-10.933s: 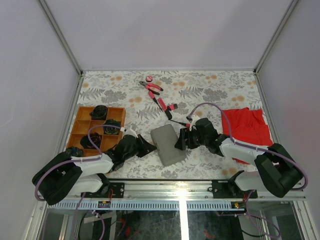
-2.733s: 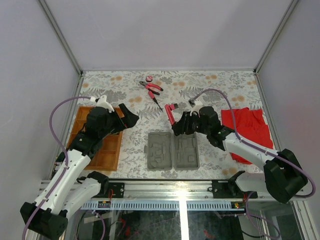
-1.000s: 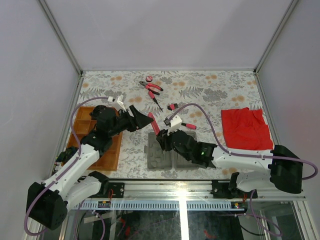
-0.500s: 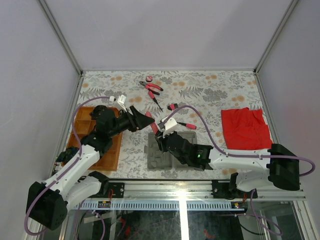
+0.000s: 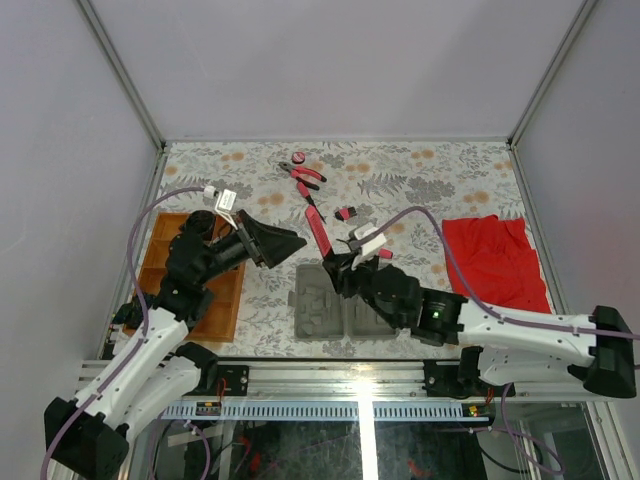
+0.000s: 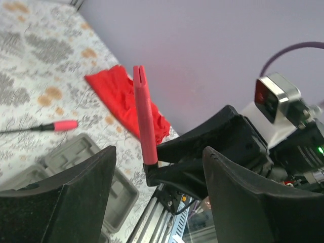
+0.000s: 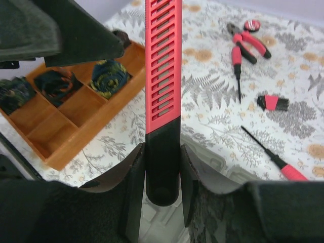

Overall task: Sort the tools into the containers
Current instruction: Pick up the utility knife at the center of the board.

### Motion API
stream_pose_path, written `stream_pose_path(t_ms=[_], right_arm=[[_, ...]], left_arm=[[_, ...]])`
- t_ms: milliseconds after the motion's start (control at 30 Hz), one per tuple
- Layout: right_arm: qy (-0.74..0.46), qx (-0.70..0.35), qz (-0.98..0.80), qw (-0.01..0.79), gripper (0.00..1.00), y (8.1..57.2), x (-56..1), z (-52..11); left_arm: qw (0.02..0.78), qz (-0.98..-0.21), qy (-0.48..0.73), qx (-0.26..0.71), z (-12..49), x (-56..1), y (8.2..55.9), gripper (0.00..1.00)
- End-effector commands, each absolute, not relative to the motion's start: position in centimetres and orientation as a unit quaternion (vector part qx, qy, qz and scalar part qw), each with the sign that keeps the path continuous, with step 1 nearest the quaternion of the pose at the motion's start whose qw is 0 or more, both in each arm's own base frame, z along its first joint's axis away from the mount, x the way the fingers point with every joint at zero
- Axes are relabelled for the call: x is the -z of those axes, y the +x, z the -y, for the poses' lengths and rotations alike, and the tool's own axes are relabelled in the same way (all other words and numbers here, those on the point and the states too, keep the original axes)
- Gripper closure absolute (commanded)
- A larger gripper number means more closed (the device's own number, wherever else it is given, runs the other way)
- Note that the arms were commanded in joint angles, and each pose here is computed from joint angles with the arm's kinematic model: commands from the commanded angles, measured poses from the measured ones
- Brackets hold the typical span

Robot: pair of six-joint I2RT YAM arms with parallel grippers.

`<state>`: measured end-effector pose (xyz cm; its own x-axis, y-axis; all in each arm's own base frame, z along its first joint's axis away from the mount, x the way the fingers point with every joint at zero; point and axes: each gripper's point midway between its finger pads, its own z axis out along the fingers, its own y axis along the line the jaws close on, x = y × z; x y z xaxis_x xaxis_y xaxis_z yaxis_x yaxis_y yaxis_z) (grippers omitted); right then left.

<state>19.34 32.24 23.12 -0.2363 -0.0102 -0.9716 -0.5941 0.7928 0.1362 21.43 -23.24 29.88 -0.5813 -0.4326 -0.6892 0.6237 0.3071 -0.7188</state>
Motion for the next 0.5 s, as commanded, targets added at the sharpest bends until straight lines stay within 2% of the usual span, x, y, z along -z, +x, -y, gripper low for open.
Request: stream_pose_path(t_ms=[0, 167, 467], right_arm=[[-0.222, -0.296, -0.694, 0.617, 1.0, 18.1, -28.1, -31.4], [-0.277, -0.383, -0.616, 0.63, 1.0, 14.9, -32.0, -31.8], [-0.264, -0.528, -0.526, 0.612, 1.0, 10.9, -37.9, -32.9]], left_arm=[[0.518, -0.578, 0.161, 0.609, 23.0, -36.5, 18.3, 0.32], [0.541, -0.534, 0.214, 0.614, 22.8, -40.7, 16.1, 0.31], [0.524, -0.484, 0.28, 0.643, 23.5, -44.3, 13.7, 0.26]])
